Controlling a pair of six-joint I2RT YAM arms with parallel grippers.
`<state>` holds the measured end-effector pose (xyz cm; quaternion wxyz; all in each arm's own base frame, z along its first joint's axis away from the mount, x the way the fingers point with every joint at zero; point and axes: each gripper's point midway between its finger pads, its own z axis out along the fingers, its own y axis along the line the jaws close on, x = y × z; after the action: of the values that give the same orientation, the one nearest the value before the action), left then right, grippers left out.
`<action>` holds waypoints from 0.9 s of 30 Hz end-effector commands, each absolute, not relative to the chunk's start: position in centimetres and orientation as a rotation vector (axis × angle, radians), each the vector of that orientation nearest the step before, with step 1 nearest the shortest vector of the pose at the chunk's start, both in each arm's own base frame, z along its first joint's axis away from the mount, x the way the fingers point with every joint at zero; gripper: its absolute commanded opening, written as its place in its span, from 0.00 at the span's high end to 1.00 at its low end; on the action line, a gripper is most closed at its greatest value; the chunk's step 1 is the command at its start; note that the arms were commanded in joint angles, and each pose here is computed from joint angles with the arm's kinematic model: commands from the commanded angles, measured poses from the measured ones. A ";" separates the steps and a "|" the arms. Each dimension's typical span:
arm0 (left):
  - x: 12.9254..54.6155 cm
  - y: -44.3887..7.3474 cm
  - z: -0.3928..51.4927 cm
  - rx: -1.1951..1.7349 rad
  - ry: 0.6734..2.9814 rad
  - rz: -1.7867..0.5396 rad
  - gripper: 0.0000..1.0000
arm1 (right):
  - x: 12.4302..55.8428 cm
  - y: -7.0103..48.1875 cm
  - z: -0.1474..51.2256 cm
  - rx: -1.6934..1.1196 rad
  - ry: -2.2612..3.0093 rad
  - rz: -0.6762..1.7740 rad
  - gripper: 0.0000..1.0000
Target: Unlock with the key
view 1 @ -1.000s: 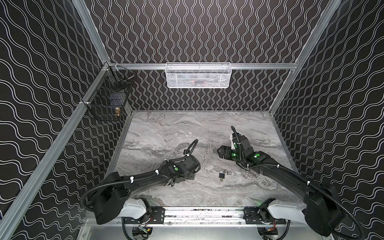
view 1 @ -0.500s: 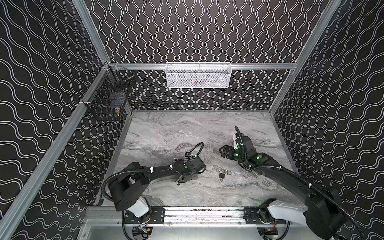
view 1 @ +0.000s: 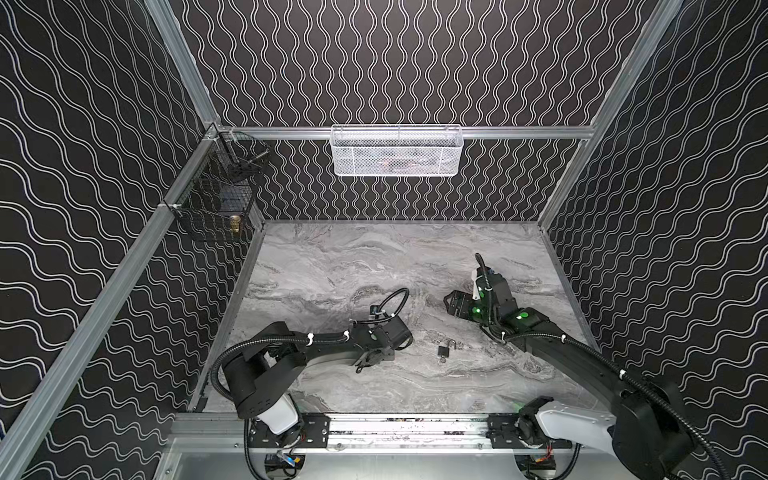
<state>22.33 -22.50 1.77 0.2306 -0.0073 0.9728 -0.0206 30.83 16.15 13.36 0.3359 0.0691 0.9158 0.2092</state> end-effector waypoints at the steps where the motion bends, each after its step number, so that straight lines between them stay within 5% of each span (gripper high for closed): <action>1: 21.4 -21.8 1.9 -0.046 2.716 -0.040 0.54 | 31.5 16.0 14.5 0.178 2.342 0.540 0.12; 11: 25.1 -17.6 10.5 -0.119 2.502 -0.018 0.02 | 34.1 11.8 17.2 0.272 2.228 0.354 0.10; 20: 32.3 0.3 18.4 -0.421 2.122 0.452 0.02 | 37.3 -2.1 18.0 0.603 1.953 -0.087 0.01; 27: 35.3 7.0 13.9 -0.443 2.027 0.557 0.02 | 37.6 -8.1 13.4 0.617 1.864 -0.294 0.01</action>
<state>32.34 6.41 12.10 0.4108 -0.2082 0.8578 0.2282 36.09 -6.53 11.46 0.4795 0.2690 0.8289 -0.1027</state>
